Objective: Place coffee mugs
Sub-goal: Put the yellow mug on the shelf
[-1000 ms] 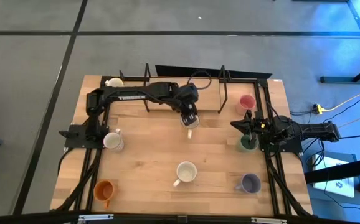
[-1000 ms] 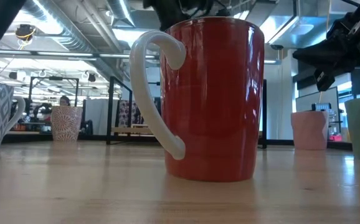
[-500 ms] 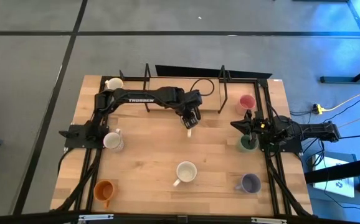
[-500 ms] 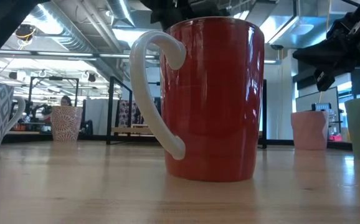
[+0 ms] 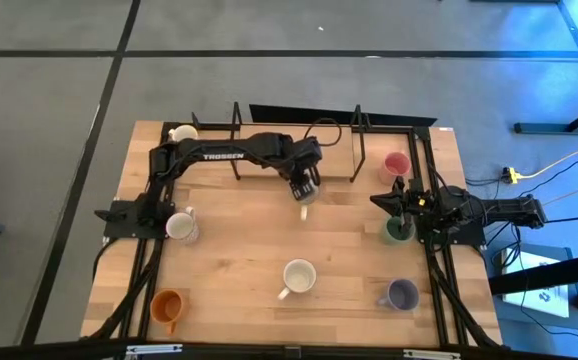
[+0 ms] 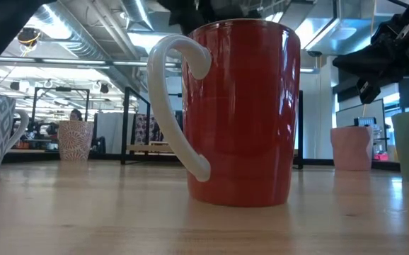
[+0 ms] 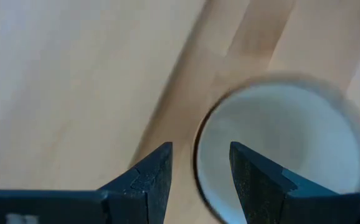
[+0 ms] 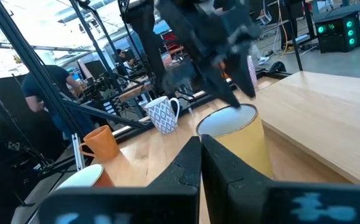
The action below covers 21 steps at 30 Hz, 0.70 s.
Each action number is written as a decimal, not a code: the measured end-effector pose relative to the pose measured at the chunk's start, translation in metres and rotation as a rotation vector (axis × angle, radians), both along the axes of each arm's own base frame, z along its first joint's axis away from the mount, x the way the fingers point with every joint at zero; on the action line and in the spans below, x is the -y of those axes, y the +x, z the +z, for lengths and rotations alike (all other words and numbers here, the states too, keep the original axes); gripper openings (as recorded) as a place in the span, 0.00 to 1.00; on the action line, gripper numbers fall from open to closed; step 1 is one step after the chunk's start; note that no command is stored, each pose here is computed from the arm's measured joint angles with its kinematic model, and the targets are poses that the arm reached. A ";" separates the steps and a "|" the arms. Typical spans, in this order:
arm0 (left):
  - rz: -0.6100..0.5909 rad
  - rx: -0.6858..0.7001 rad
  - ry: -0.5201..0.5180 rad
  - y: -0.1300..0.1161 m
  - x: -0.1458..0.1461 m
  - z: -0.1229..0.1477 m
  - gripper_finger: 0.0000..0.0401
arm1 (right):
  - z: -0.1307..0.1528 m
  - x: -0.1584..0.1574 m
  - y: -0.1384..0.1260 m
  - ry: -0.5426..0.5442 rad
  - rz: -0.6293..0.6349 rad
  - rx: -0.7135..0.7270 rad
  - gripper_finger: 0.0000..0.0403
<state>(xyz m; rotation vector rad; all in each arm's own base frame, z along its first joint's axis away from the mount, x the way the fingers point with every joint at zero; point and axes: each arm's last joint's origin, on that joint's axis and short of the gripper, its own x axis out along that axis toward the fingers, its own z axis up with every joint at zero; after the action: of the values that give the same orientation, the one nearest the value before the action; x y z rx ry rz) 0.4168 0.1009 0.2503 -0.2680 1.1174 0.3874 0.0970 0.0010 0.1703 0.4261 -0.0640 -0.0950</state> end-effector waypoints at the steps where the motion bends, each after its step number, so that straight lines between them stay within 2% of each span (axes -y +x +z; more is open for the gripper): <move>1: -0.006 -0.005 -0.014 -0.001 -0.001 -0.004 0.38 | 0.000 0.000 0.000 0.000 0.000 0.000 0.00; 4: -0.014 0.044 -0.016 0.001 -0.003 -0.007 0.38 | 0.000 0.000 0.000 0.000 0.006 -0.001 0.00; 13: -0.007 0.032 -0.029 -0.001 -0.007 -0.021 0.38 | 0.000 0.000 0.000 -0.007 0.000 -0.002 0.00; 17: -0.029 0.031 -0.022 -0.002 -0.006 -0.027 0.31 | 0.000 0.000 0.000 -0.008 0.000 -0.002 0.00; 21: -0.039 0.035 -0.036 -0.002 -0.006 -0.030 0.19 | 0.000 0.000 0.000 -0.009 0.000 -0.002 0.00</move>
<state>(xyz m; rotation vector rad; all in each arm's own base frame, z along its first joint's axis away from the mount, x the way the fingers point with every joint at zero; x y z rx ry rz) 0.4144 0.1065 0.2199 -0.2834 1.0945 0.3273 0.0970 0.0010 0.1701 0.4166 -0.0625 -0.0947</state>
